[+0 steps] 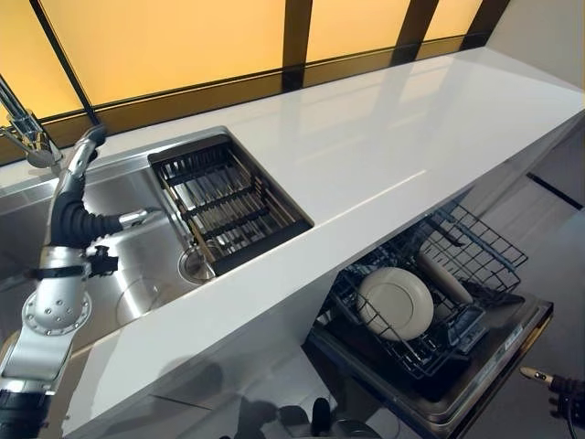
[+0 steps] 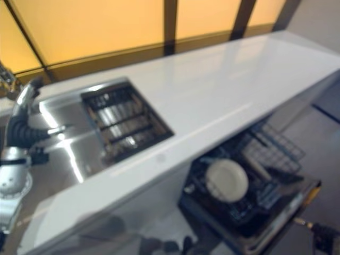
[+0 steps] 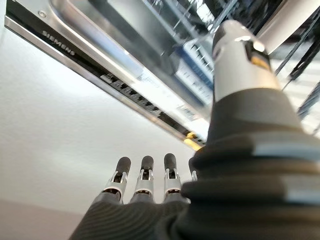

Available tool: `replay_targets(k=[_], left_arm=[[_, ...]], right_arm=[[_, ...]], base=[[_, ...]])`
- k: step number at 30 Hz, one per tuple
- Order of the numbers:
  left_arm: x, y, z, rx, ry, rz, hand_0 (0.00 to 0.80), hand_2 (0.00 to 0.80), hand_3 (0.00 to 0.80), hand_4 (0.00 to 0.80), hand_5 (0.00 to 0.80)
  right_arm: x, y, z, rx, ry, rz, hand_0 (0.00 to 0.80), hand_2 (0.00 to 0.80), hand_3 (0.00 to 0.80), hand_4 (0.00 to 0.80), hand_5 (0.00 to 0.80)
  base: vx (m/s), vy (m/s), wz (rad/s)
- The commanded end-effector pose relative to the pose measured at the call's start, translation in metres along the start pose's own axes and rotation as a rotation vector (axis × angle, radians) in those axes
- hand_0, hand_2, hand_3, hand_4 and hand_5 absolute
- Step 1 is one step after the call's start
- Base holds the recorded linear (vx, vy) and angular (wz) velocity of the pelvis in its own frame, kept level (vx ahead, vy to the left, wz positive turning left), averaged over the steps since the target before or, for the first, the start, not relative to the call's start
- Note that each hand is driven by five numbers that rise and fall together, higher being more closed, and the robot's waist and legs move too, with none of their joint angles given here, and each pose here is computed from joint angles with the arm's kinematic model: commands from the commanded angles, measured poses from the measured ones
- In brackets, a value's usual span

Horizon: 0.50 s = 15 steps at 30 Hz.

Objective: Take plates into dishwasher

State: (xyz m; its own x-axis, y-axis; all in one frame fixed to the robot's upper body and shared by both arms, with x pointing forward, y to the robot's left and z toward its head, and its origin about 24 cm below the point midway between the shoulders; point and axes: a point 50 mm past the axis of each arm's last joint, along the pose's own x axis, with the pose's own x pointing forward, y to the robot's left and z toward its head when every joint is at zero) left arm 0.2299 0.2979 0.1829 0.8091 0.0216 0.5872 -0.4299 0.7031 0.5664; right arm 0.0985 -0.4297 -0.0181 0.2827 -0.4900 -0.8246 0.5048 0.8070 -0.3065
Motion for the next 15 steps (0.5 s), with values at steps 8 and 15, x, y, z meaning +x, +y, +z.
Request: replay_targets(k=[8,15], left_arm=[[0.014,0.024,0.010,-0.031,-0.131,0.106,0.000,0.000,0.000,0.000,0.000],[0.043,-0.004,0.028,-0.110,-0.203,0.070,0.000,0.000,0.000,0.000,0.000]], right_arm=[[-0.004,-0.054,-0.004,0.301,-0.017,-0.200,0.000,0.000,0.000,0.000,0.000],[0.001,-0.037,0.019,0.353,-0.026,-0.209,0.000,0.000,0.000,0.000,0.000]], base=[[-0.192,0.002,0.74],[-0.324,0.134,0.56]])
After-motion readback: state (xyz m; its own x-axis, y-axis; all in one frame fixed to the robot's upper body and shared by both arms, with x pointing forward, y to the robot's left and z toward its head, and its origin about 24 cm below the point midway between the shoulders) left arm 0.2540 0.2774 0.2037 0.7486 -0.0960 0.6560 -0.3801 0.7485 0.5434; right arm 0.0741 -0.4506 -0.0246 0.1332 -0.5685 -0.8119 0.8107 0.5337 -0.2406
